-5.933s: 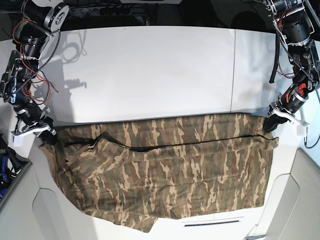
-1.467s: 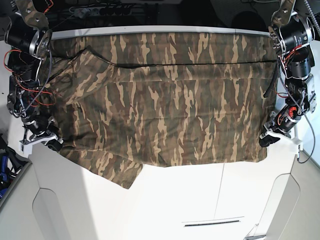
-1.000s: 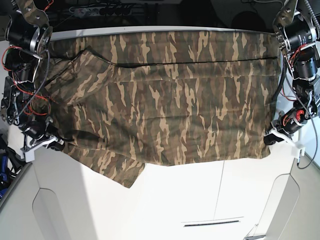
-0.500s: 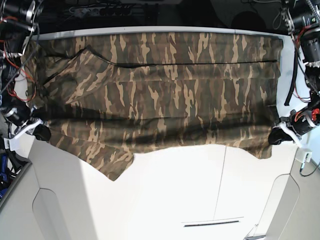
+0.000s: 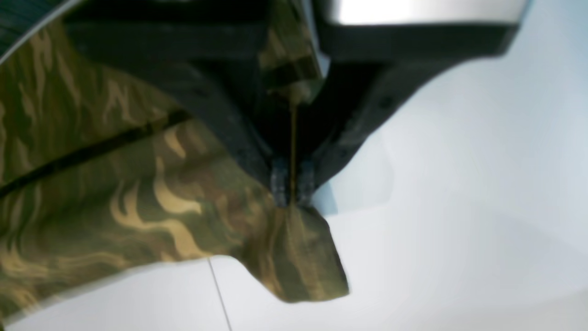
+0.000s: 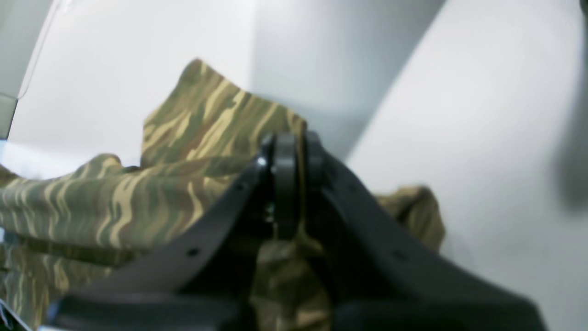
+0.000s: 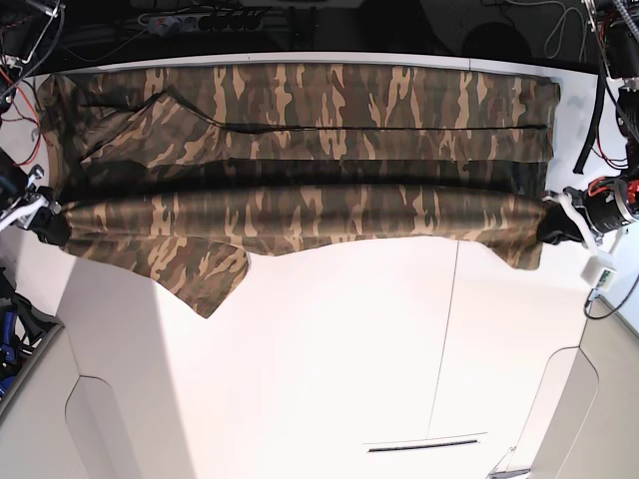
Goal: Fold the T-shirt properly
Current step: 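Grasp the shirt's hem edge with both grippers and fold it over, then lay the folded strip flat with both grippers and open them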
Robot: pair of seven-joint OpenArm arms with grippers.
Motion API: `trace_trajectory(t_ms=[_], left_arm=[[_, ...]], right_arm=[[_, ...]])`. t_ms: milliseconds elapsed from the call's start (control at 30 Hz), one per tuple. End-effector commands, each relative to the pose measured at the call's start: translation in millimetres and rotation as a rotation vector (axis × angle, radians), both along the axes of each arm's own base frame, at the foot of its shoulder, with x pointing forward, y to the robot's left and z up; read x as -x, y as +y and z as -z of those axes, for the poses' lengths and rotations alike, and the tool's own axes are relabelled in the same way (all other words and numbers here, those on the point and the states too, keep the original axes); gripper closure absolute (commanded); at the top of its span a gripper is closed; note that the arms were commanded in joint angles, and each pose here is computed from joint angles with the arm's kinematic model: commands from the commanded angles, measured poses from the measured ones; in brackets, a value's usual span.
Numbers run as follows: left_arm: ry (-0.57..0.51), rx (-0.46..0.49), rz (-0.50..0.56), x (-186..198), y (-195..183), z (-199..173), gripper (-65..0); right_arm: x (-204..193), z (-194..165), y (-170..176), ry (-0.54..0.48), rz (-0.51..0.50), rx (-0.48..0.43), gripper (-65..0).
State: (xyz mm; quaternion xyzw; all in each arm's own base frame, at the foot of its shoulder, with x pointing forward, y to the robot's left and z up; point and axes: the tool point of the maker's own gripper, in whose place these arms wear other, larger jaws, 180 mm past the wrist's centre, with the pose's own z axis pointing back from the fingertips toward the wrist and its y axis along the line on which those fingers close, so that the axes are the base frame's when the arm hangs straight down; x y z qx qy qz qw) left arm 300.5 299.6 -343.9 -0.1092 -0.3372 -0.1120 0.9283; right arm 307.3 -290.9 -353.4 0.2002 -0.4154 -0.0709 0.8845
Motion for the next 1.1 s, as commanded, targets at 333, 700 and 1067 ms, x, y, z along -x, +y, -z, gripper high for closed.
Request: trace_trajectory(t_ms=[333,700,1067], left_arm=[[0.04,-0.024,0.042,26,-4,6,0.0],[0.036,0.015,0.044,29,-10,5,0.0],[0.04,0.019,0.042,32,-10,8,0.0]], right_arm=[[27,21,-11,0.049,0.031,0.041,-10.4],[-26,-32,-17,-0.192,0.091,0.03,-39.9],[-64,4,38,-0.153,0.005,0.11,-39.9]])
